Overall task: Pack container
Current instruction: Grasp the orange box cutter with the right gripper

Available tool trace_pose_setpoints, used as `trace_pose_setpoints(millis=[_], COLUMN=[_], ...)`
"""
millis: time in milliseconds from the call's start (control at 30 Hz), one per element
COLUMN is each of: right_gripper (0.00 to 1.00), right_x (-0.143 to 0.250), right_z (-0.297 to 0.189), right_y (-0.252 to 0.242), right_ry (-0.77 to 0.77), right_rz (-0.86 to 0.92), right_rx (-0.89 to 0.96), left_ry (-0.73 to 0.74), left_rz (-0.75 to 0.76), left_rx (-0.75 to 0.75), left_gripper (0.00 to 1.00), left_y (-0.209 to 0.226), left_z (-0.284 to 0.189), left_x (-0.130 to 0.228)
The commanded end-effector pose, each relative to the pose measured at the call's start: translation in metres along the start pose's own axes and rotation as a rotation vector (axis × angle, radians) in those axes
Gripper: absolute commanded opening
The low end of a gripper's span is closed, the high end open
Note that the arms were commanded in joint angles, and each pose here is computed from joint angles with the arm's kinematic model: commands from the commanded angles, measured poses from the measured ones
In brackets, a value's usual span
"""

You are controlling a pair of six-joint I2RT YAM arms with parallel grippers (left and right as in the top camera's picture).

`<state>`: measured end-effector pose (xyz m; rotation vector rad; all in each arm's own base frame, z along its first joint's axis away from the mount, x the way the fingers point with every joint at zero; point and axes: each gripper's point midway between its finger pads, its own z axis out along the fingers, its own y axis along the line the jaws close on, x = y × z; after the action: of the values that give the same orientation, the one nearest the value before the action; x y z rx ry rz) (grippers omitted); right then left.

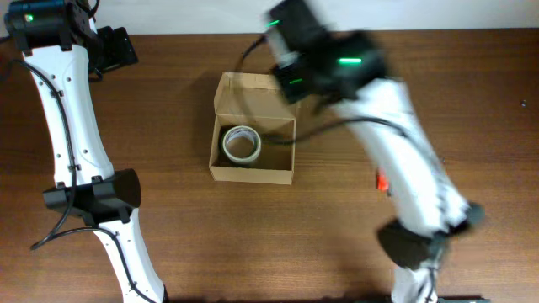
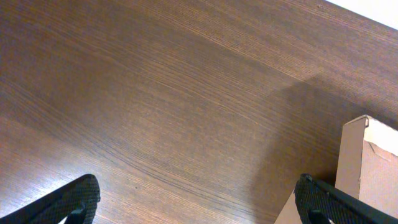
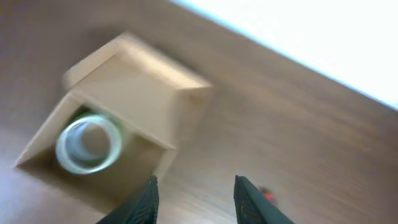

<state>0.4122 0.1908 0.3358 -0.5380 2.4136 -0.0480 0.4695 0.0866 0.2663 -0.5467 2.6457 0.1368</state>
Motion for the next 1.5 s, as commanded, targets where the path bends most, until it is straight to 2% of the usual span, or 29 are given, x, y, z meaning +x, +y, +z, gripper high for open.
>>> trace_pose_setpoints(millis=[0,67,167,267,467,700,933,1467], right_gripper=[0.43,0.43,0.43,0.43,0.43,0.44,0.45,0.52], right_x=[0.012,0.027,0.06,0.119,0.208,0.264,0.286,0.295], right_z=[-0.015,-0.016,0.006,0.046,0.103,0.148,0.175,0.187], right_y=[-0.086,-0.133,-0.179,-0.205,-0.183,-0.127,-0.095,-0.11], right_ry=[-0.003,0.009,0.081,0.242,0.493,0.621,0.63,0.603], right_rz=[0.155,0.273,0.399,0.508,0.585,0.557,0.606,0.618], right_rx=[0.168,0.22,0.221,0.187,0.106,-0.001,-0.025,0.059], left_ry=[0.0,0.0,0.0,0.0,0.0,0.0,0.0,0.0], left_rz=[0.01,0.01,0.01,0.01,0.01,0.01,0.01,0.01], left_rx=[-0.009,-0.009,-0.009,-0.009,-0.009,-0.009,-0.009,-0.009], left_gripper=[1.0,1.0,1.0,1.0,1.0,1.0,1.0,1.0], left_y=[0.003,0.003,0.003,0.003,0.003,0.003,0.003,0.003], left_z=[0.0,0.0,0.0,0.0,0.0,0.0,0.0,0.0], left_x=[0.0,0.0,0.0,0.0,0.0,0.0,0.0,0.0])
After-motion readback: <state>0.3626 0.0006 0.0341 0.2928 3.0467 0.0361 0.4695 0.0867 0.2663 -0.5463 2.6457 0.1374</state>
